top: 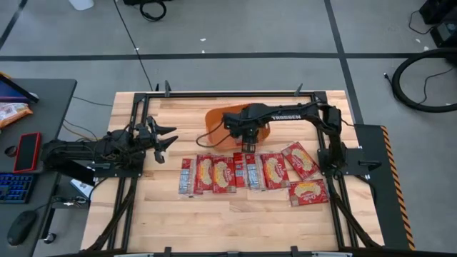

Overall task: Sort popcorn bags into baskets
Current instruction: Adjust the orange bin, then put the red popcorn bag into the orange bin

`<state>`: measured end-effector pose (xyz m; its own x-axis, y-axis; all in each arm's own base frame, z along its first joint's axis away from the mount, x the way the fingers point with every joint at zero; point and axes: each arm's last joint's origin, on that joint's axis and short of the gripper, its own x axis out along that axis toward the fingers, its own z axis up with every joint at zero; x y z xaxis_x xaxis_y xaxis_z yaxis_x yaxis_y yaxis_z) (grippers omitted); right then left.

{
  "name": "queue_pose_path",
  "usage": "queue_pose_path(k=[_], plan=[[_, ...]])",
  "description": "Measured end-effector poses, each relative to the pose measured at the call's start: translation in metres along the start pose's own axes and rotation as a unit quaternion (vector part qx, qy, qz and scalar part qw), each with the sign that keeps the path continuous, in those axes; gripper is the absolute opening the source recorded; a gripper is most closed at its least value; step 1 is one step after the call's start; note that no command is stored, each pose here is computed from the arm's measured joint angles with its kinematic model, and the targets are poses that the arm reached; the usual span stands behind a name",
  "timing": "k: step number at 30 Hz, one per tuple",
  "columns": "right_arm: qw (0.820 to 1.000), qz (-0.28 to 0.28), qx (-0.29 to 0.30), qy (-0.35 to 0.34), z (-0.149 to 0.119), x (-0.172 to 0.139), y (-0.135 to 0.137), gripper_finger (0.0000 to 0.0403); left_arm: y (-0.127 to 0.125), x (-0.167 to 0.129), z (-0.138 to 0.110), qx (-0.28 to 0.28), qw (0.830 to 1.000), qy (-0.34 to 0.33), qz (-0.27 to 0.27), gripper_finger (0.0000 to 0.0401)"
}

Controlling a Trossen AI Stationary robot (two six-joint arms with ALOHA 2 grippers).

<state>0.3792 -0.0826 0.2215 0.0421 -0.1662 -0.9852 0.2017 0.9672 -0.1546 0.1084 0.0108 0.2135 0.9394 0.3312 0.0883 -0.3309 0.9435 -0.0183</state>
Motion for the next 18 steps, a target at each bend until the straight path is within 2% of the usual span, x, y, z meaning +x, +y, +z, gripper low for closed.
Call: queue_pose_path(k=[5,8,11,15,18], plan=[[0.998,-0.012,0.050,-0.047,0.012,-0.023,-0.004,0.0126,0.000,0.000,0.000,0.000,1.000,0.000,0.000,0.0164],[0.997,0.000,0.042,-0.068,0.017,-0.038,0.004,0.0126,0.000,0.000,0.000,0.000,1.000,0.000,0.000,0.0164],[0.998,0.004,0.021,-0.067,0.015,-0.044,0.024,0.0126,0.000,0.000,0.000,0.001,1.000,0.002,0.000,0.0164],[0.999,0.004,0.036,-0.026,0.003,-0.042,0.053,0.0126,0.000,0.000,-0.001,0.003,1.000,0.005,0.000,0.0164],[0.998,-0.020,0.051,0.008,-0.010,-0.040,0.079,0.0126,0.001,0.000,-0.001,0.014,1.000,0.005,0.009,0.0164]])
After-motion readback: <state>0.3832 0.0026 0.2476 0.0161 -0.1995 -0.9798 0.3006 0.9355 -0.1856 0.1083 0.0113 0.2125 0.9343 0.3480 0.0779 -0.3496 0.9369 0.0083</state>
